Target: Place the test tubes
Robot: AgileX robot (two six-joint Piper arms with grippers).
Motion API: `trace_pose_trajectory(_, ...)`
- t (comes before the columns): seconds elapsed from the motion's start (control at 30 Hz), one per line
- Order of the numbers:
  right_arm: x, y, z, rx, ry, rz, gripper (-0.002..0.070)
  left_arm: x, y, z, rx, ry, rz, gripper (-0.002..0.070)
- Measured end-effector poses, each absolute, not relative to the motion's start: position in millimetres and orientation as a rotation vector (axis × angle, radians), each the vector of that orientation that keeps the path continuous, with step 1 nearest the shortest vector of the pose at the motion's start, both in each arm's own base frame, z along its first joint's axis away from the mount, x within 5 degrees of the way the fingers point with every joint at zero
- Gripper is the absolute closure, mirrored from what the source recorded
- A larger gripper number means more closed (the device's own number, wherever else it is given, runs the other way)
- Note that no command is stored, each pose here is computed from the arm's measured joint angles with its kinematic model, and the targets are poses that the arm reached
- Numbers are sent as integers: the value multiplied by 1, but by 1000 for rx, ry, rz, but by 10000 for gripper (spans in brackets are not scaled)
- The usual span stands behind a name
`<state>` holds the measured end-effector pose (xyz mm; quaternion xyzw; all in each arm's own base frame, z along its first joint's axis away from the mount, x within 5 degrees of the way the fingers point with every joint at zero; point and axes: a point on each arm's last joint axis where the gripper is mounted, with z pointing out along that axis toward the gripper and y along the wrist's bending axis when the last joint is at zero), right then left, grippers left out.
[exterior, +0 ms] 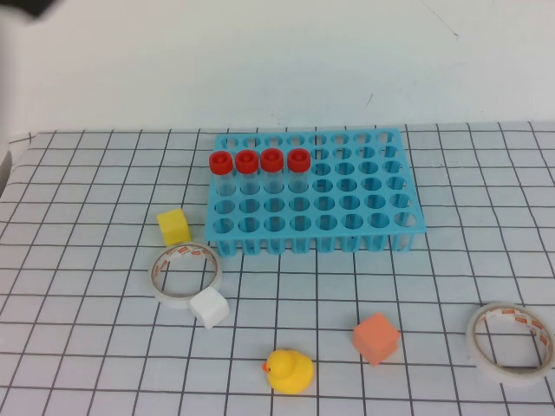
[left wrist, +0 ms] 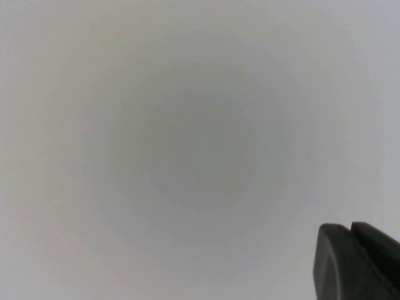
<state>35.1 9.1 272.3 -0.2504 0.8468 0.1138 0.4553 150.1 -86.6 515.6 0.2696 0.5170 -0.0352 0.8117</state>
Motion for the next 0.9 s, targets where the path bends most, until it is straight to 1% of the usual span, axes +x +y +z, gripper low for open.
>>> trace_pose_trajectory(0.13,35,9,272,-618,2089,281,678,118,-68,508,557,1069,-76,675)
trace_pose_trajectory(0.27,35,9,272,-618,2088,281,678,102,-59,481,531,1028,-79,676)
trace_pose_trajectory(0.37,35,9,272,-618,2088,281,678,100,-56,462,414,944,-159,676)
trace_pose_trajectory(0.47,35,9,272,-618,2088,281,678,106,-57,431,346,967,-240,675)
trace_pose_trajectory(0.53,35,9,272,-618,2088,281,678,111,-59,412,344,1020,-263,675)
trace_pose_trajectory(0.63,35,9,272,-618,2088,281,678,118,-64,376,404,1183,-269,675)
trace_pose_trajectory(0.77,35,9,272,-618,2088,281,678,122,-69,316,525,1477,-262,675)
trace_pose_trajectory(0.9,35,9,272,-618,2088,281,678,116,-67,261,648,1738,-238,676)
